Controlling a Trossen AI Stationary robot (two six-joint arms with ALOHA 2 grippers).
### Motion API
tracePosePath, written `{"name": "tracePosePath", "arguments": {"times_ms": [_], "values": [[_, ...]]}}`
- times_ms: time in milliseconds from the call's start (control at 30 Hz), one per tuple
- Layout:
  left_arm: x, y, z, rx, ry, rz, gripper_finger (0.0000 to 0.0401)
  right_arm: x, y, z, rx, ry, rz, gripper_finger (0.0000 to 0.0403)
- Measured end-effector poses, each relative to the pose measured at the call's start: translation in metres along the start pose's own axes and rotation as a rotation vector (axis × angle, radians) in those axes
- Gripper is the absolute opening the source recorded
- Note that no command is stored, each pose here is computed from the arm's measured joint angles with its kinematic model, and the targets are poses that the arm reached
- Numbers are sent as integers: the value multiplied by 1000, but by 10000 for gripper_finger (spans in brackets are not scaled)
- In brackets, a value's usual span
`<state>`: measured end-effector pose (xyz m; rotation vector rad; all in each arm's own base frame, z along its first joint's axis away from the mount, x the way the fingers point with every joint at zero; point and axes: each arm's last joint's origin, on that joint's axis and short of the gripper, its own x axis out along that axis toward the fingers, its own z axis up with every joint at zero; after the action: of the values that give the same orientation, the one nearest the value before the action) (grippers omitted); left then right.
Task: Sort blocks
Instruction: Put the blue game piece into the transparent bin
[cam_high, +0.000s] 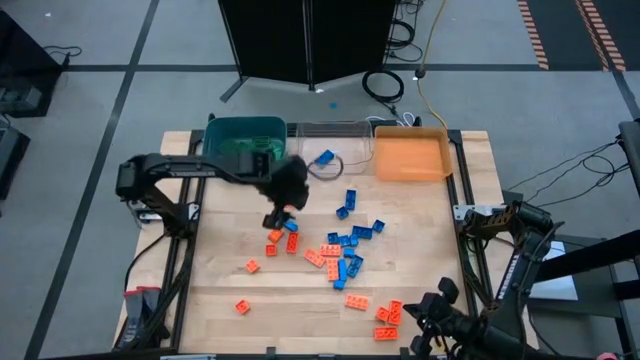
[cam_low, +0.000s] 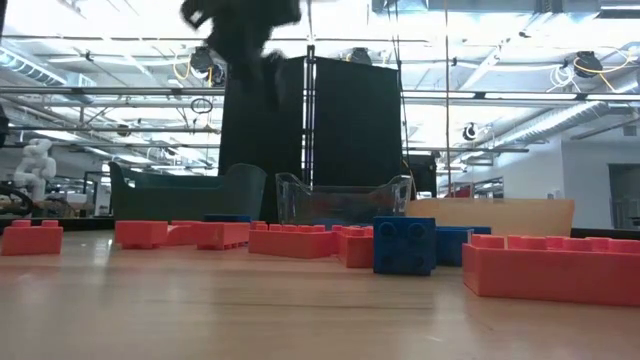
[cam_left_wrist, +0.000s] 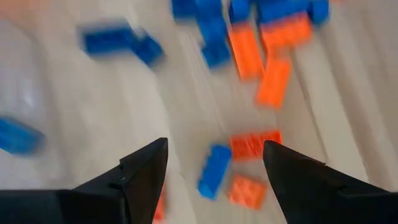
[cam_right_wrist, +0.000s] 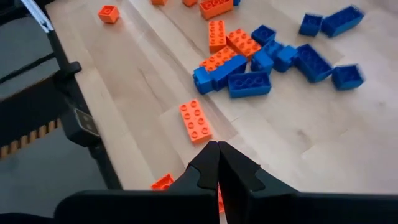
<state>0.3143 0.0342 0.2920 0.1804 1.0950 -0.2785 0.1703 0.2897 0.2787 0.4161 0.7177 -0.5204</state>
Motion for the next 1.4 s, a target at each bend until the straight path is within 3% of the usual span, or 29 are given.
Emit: {"name": "tracePosePath", "arguments": {"times_ms": [200, 367, 500, 733, 1267, 1400], "values": [[39, -10, -33, -8, 101, -44, 267, 8, 4, -9, 46, 10, 43, 0], [58, -22, -48, 84, 153, -79, 267, 8, 4, -9, 52, 11, 50, 0], [73, -25, -54, 114, 109, -52, 267, 8, 4, -9, 49, 10, 46, 0], [84, -15, -54, 168, 26, 95, 266, 8, 4, -9, 51, 10, 47, 0], [130, -7, -73, 175, 184, -24, 266, 8, 4, -9, 74, 14, 43, 0], [139, -3, -77, 157, 204, -48, 241, 8, 4, -9, 74, 14, 43, 0]]}}
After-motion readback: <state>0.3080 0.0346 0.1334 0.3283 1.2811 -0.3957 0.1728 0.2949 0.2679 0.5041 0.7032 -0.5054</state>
